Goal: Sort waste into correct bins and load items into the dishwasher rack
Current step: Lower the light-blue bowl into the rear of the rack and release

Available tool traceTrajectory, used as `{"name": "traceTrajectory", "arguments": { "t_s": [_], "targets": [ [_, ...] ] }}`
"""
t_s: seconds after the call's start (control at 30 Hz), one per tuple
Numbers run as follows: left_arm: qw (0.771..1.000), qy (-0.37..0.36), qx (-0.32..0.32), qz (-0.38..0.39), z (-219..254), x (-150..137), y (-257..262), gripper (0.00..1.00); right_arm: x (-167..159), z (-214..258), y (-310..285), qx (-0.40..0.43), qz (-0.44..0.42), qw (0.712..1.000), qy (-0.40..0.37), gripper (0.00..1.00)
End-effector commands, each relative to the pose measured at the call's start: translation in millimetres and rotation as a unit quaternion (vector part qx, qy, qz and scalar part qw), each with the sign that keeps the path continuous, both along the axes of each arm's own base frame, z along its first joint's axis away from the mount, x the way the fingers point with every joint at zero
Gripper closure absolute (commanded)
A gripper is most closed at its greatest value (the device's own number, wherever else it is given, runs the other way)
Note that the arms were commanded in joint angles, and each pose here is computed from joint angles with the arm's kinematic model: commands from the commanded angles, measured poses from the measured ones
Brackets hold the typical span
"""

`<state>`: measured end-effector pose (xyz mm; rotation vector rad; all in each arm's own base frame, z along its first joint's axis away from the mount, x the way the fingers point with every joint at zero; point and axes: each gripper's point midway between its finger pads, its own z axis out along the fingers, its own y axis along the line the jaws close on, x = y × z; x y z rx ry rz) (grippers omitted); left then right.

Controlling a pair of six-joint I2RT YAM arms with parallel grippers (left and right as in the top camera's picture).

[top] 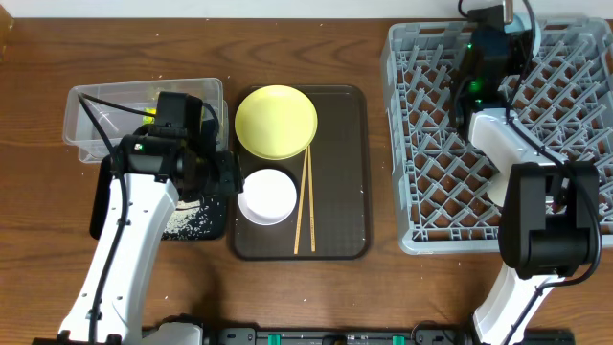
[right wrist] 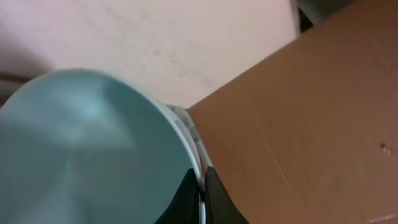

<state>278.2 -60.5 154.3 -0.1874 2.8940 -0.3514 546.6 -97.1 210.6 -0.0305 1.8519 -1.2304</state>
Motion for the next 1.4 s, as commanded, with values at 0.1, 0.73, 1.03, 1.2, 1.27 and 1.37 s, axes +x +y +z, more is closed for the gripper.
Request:
{"name": "traceTrajectory", "arguments": {
  "t_s": [0.1, 0.73, 1.03, 1.2, 1.27, 1.37],
  "targets": [
    [1.0, 0.002, 0.005, 0.001, -1, -2, 3, 0.39, 3, -23, 13, -0.021, 0.007, 0.998, 0.05, 0.99],
    [1.0, 0.002, 0.005, 0.001, -1, -2, 3, 0.39, -14, -55, 56, -0.005, -0.011, 0.996, 0.088, 0.99],
    [1.0, 0.002, 0.005, 0.001, -1, -2, 3, 0.39, -32, -86, 85, 0.117, 0.017, 0.988, 0.102, 0.99],
    [1.0, 0.002, 0.005, 0.001, -1, -2, 3, 0.39, -46, -84, 98, 0.196, 0.04, 0.973, 0.112, 0.99],
    [1.0, 0.002, 0.005, 0.001, -1, -2, 3, 0.39, -52, -76, 103, 0.221, 0.05, 0.967, 0.116, 0.93],
    [1.0, 0.002, 0.005, 0.001, -1, -2, 3, 0.39, -63, -61, 114, 0.264, 0.078, 0.954, 0.122, 0.83]
  ]
}}
